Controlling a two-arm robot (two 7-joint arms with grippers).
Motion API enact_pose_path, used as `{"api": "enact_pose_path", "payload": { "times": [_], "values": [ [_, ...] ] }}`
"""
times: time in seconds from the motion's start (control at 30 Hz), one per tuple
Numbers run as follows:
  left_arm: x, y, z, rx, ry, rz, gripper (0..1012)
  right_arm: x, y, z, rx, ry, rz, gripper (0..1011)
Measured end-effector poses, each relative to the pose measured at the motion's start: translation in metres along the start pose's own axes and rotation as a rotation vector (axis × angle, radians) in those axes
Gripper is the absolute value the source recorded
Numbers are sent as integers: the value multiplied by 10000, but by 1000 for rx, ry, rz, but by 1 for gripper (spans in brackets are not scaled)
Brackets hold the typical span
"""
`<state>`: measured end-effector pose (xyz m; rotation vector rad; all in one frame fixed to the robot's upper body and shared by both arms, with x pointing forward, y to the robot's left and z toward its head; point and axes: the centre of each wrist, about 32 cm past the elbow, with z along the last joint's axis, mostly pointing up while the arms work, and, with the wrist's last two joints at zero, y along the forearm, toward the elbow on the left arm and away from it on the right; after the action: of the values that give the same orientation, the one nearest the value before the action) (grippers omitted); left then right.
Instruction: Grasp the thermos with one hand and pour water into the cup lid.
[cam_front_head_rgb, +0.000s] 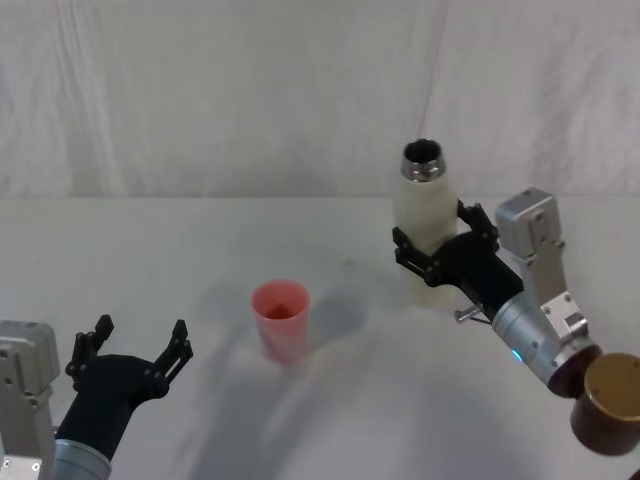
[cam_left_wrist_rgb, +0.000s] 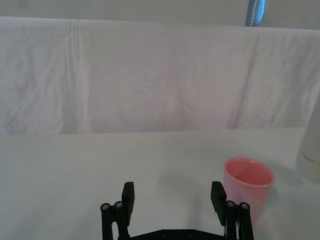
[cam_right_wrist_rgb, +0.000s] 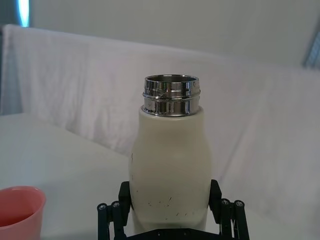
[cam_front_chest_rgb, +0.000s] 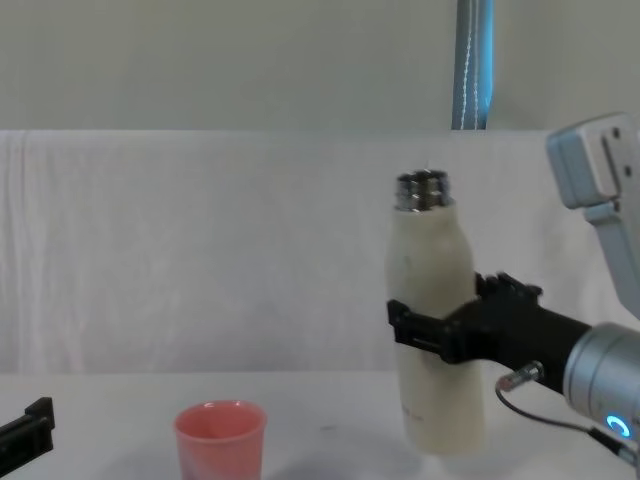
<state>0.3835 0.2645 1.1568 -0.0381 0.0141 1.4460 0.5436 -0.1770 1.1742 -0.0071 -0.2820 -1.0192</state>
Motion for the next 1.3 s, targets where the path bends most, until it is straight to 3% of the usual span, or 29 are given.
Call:
{"api": "enact_pose_path", "payload": {
  "times": [0.07, 0.23, 0.37, 0.47, 0.6, 0.67, 0.97, 1.3],
  "values": [
    [0, 0, 0, 0, 0, 0, 1001, 14, 16, 5, 7, -19, 11, 950],
    [0, 0, 0, 0, 0, 0, 1001, 135, 137, 39, 53, -157, 89, 950],
    [0, 0, 0, 0, 0, 0, 1001, 191, 189, 58, 71, -223, 119, 950],
    [0, 0, 0, 0, 0, 0, 1001, 237, 223, 61, 80, -308, 148, 950],
    [0, 0, 0, 0, 0, 0, 1001, 257, 235, 61, 83, -368, 154, 950],
    [0, 0, 0, 0, 0, 0, 1001, 261, 239, 52, 82, -425, 157, 950],
    [0, 0, 0, 0, 0, 0, 1001, 273, 216, 9, 66, -537, 162, 950],
    [0, 0, 0, 0, 0, 0, 1001, 320, 235, -47, 78, -727, 202, 950]
  ]
}}
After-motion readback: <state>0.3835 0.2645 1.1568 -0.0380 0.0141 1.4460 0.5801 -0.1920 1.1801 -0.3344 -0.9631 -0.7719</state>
